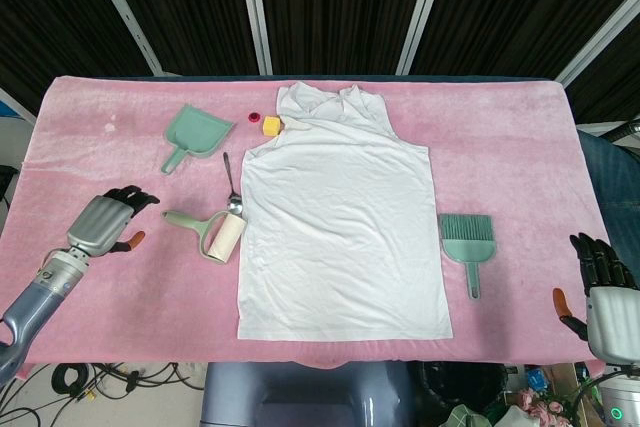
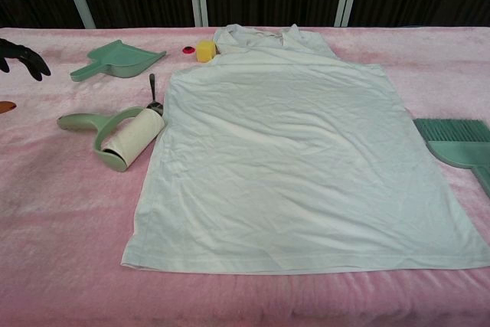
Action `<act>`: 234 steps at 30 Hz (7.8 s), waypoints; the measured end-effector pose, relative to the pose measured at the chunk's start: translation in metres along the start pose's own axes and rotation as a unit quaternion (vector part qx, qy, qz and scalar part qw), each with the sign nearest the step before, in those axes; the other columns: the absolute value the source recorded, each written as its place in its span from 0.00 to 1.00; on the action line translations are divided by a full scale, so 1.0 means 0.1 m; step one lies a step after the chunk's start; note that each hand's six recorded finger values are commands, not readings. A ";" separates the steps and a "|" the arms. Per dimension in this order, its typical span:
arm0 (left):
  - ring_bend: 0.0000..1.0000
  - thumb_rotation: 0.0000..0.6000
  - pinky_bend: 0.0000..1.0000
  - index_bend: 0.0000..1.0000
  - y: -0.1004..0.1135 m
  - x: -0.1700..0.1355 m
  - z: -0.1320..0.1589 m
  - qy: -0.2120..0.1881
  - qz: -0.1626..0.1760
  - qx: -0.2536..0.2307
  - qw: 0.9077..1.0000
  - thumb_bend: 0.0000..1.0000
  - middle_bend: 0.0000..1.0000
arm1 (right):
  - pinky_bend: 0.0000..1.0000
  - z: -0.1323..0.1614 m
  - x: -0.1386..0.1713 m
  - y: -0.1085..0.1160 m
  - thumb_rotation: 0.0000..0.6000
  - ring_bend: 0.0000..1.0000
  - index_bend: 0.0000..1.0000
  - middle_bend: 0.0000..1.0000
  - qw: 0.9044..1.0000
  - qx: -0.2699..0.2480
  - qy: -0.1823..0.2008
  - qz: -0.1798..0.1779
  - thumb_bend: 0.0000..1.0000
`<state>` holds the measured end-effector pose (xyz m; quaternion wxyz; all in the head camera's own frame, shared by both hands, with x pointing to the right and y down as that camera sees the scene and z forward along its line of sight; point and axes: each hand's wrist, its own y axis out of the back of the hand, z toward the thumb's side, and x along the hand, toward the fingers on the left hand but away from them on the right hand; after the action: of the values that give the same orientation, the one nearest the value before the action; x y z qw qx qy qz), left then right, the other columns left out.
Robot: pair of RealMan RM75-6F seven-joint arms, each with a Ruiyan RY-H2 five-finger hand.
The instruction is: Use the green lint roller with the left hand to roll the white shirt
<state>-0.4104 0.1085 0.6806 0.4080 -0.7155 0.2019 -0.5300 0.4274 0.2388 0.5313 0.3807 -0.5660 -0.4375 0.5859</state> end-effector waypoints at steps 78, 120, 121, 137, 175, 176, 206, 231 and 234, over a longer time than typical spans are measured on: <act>0.47 1.00 0.68 0.64 0.65 0.78 0.85 -0.025 -0.029 0.013 0.999 0.56 0.58 | 0.25 -0.04 0.01 -0.09 1.00 0.11 0.11 0.09 0.999 -0.003 -0.019 0.040 0.30; 0.49 1.00 0.73 0.66 0.55 1.49 1.93 0.062 -0.102 0.184 0.976 0.56 0.60 | 0.25 -0.03 0.01 -0.10 1.00 0.12 0.11 0.09 0.999 -0.007 -0.017 0.044 0.31; 0.49 1.00 0.73 0.66 0.54 1.49 1.94 0.063 -0.100 0.183 0.976 0.56 0.60 | 0.25 -0.03 0.01 -0.11 1.00 0.11 0.11 0.09 0.999 -0.008 -0.017 0.045 0.31; 0.49 1.00 0.75 0.66 0.46 1.53 2.26 0.039 -0.091 0.198 0.975 0.56 0.60 | 0.25 -0.04 0.00 -0.10 1.00 0.11 0.11 0.09 0.999 -0.008 -0.018 0.047 0.31; 0.49 1.00 0.76 0.66 0.46 1.69 3.44 -0.053 -0.057 0.183 0.980 0.56 0.60 | 0.25 -0.02 0.01 -0.14 1.00 0.11 0.11 0.09 0.998 -0.004 -0.017 0.055 0.31; 0.49 1.00 0.76 0.67 0.47 1.69 3.42 -0.051 -0.056 0.185 0.980 0.56 0.60 | 0.25 -0.02 0.01 -0.14 1.00 0.11 0.11 0.09 0.998 -0.004 -0.017 0.056 0.31; 0.49 1.00 0.76 0.67 0.34 1.38 1.96 0.011 -0.115 0.234 0.965 0.56 0.60 | 0.25 -0.01 0.03 -0.16 1.00 0.11 0.11 0.09 0.998 -0.001 -0.020 0.060 0.31; 0.49 1.00 0.78 0.67 0.31 1.32 1.76 0.005 -0.109 0.234 0.966 0.56 0.60 | 0.25 -0.02 0.03 -0.15 1.00 0.11 0.11 0.09 0.998 -0.003 -0.027 0.060 0.31; 0.49 1.00 0.78 0.67 0.30 1.35 1.89 -0.001 -0.109 0.237 0.965 0.56 0.60 | 0.25 -0.02 0.03 -0.15 1.00 0.11 0.11 0.09 0.998 -0.004 -0.027 0.060 0.31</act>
<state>-0.1829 0.0632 0.7166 0.5062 -0.6168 -0.0090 -0.6027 0.4284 0.2469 0.5443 0.3307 -0.5771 -0.4149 0.6209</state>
